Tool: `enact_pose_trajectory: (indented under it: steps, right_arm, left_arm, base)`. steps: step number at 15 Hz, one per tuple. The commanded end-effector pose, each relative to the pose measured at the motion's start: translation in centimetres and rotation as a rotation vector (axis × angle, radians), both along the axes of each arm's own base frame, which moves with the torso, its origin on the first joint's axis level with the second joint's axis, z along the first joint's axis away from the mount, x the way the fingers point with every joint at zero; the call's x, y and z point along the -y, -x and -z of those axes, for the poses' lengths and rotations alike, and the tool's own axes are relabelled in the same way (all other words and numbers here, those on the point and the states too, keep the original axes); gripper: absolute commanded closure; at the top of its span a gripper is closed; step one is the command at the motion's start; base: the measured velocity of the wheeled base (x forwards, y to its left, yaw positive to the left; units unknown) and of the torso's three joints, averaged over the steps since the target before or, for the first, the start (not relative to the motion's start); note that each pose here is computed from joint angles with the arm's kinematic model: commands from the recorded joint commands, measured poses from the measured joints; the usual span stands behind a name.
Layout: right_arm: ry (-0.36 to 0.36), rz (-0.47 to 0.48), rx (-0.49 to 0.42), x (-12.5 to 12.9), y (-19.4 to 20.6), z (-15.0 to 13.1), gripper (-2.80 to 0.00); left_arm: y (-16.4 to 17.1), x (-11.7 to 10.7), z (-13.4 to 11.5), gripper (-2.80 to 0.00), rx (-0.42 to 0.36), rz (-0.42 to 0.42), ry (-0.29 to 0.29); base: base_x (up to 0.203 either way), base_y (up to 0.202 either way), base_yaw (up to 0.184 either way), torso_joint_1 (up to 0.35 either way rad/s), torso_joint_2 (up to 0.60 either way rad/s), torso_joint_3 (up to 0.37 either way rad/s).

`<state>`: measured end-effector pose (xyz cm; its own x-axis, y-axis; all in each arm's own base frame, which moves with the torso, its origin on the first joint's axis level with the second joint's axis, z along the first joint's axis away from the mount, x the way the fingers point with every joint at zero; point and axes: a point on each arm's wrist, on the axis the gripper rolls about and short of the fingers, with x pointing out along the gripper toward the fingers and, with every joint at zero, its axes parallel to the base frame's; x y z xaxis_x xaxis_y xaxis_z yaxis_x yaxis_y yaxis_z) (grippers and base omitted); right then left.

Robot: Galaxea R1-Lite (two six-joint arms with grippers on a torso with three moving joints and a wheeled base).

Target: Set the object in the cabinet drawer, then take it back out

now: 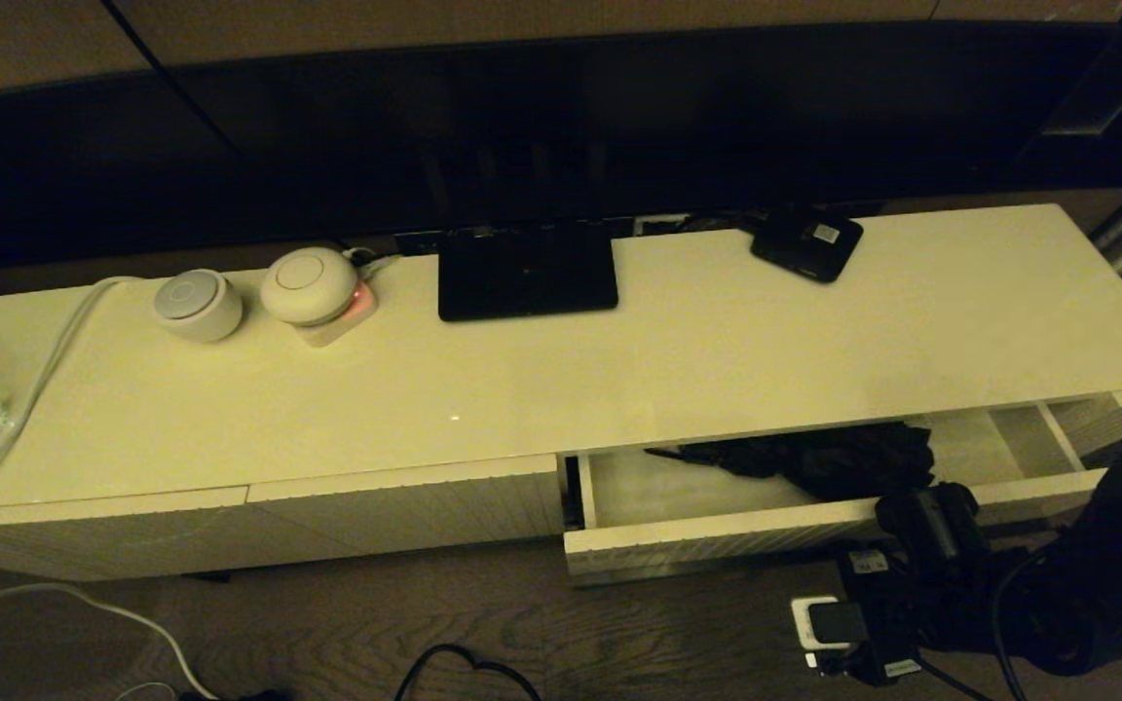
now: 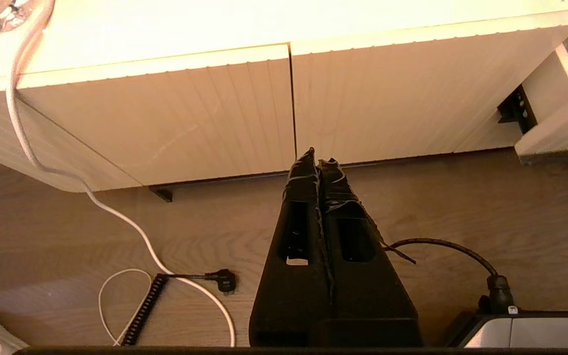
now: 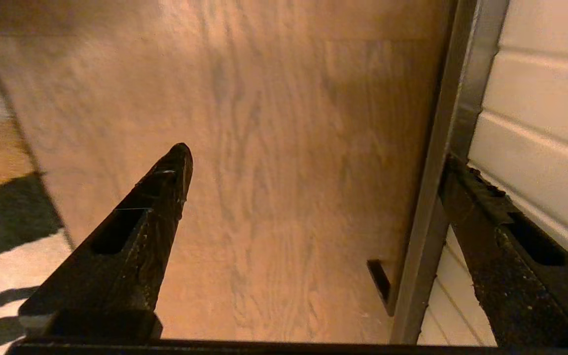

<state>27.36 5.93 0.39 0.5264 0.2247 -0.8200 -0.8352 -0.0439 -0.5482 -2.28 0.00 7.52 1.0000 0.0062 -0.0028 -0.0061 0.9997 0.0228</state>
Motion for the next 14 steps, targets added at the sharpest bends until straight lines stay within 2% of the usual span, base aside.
enact_pose_trajectory:
  steps: [1, 7, 12, 14]
  right_arm:
    - [0.002, -0.012, -0.010, 0.2, 1.3, -0.4, -2.80]
    - [-0.001, -0.028, -0.069, 0.8, 4.9, -1.3, -2.80]
    - [-0.057, 0.003, 0.066, 1.0, 6.4, -5.7, -2.80]
    - [-0.079, 0.026, 0.082, 1.3, 8.1, -7.8, -2.80]
  left_arm:
    - [0.0, 0.0, 0.1, 0.00, -0.003, -0.001, 0.000]
    - [0.0, 0.0, 0.1, 0.00, -0.003, -0.001, 0.000]
    - [0.0, 0.0, 0.1, 0.00, -0.003, -0.001, 0.000]
    - [0.0, 0.0, 0.1, 0.00, -0.003, -0.001, 0.000]
  base:
    - [0.000, 0.000, 0.000, 0.000, 0.00, 0.000]
    - [0.000, 0.000, 0.000, 0.000, 0.00, 0.000]
    - [0.000, 0.000, 0.000, 0.000, 0.00, 0.000]
    - [0.000, 0.000, 0.000, 0.000, 0.00, 0.000]
